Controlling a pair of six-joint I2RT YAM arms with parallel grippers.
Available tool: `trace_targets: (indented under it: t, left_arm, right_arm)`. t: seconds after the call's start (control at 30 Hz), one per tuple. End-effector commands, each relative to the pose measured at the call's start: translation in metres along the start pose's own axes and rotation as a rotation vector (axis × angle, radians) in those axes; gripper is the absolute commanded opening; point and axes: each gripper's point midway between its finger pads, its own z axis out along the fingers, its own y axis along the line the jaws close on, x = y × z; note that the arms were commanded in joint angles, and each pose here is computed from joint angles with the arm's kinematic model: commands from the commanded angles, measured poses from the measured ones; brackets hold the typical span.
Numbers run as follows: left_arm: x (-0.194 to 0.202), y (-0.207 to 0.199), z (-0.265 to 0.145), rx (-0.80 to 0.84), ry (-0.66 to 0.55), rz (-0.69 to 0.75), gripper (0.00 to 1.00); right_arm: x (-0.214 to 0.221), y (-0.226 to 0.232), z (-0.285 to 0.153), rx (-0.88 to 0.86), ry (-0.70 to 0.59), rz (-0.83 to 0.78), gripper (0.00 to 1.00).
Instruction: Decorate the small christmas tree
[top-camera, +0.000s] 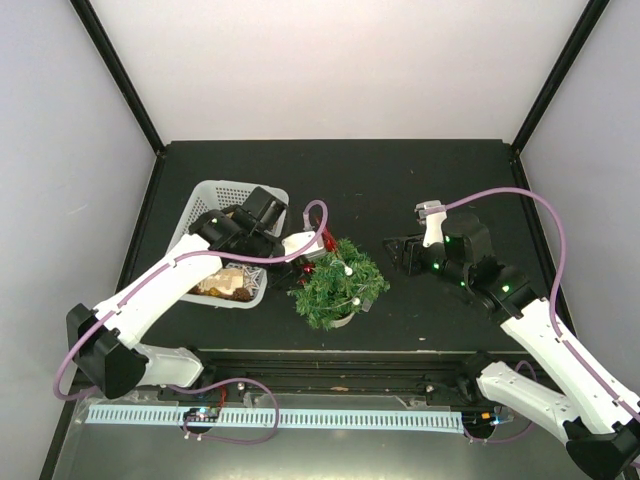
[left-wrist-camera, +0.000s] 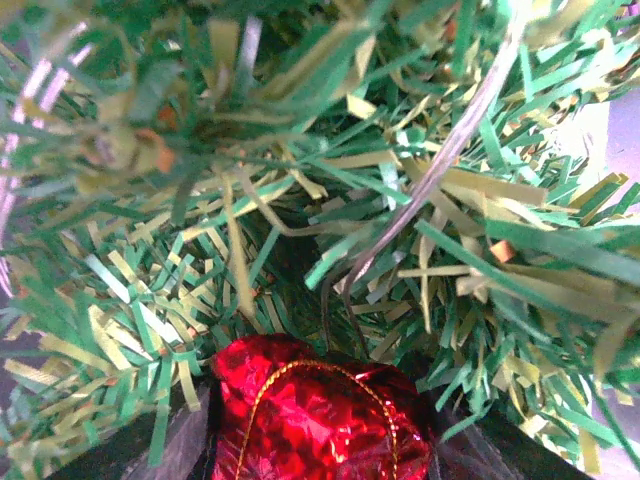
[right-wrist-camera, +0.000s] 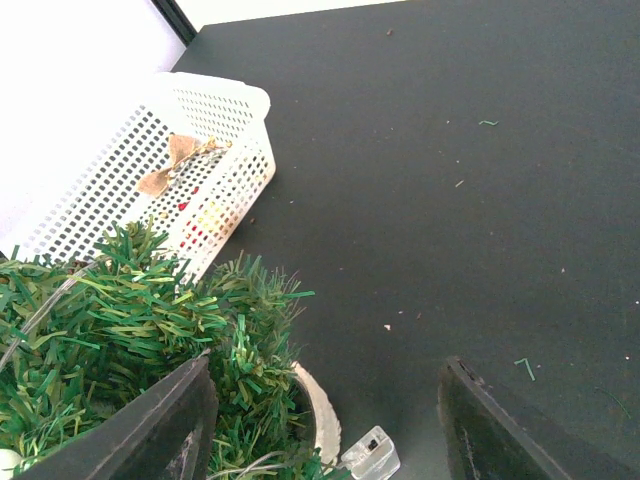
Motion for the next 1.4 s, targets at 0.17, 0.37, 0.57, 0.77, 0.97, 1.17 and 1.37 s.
trace_targets:
  t: [0.17, 0.37, 0.57, 0.77, 0.97, 1.17, 1.37]
  left_arm:
    - [-0.008, -0.012, -0.015, -0.008, -0.049, 0.057, 0.55]
    - [-0.01, -0.011, -0.018, -0.024, -0.056, 0.066, 0.6]
    - [-0.011, -0.007, -0.024, -0.064, -0.056, 0.076, 0.66]
    - [-0.018, -0.003, -0.036, -0.125, -0.077, 0.095, 0.73]
    - [-0.024, 0.001, -0.046, -0.17, -0.097, 0.111, 0.76]
    - [-0.028, 0.006, -0.06, -0.23, -0.114, 0.117, 0.76]
    - [-0.033, 0.017, -0.098, -0.296, -0.203, 0.073, 0.76]
  right_arm:
    - [-0.004, 0.004, 0.0, -0.022, -0.021, -0.009, 0.62]
    - [-0.004, 0.003, 0.0, -0.018, -0.02, -0.009, 0.62]
    - [-0.004, 0.002, 0.0, -0.016, -0.019, -0.012, 0.62]
    - [-0.002, 0.001, 0.002, -0.012, -0.012, -0.013, 0.62]
    - [-0.003, 0.001, 0.002, -0.012, -0.015, -0.014, 0.62]
    - [-0.003, 0.001, 0.0, -0.005, -0.018, -0.019, 0.62]
    - [-0.004, 0.0, 0.0, -0.001, -0.022, -0.019, 0.62]
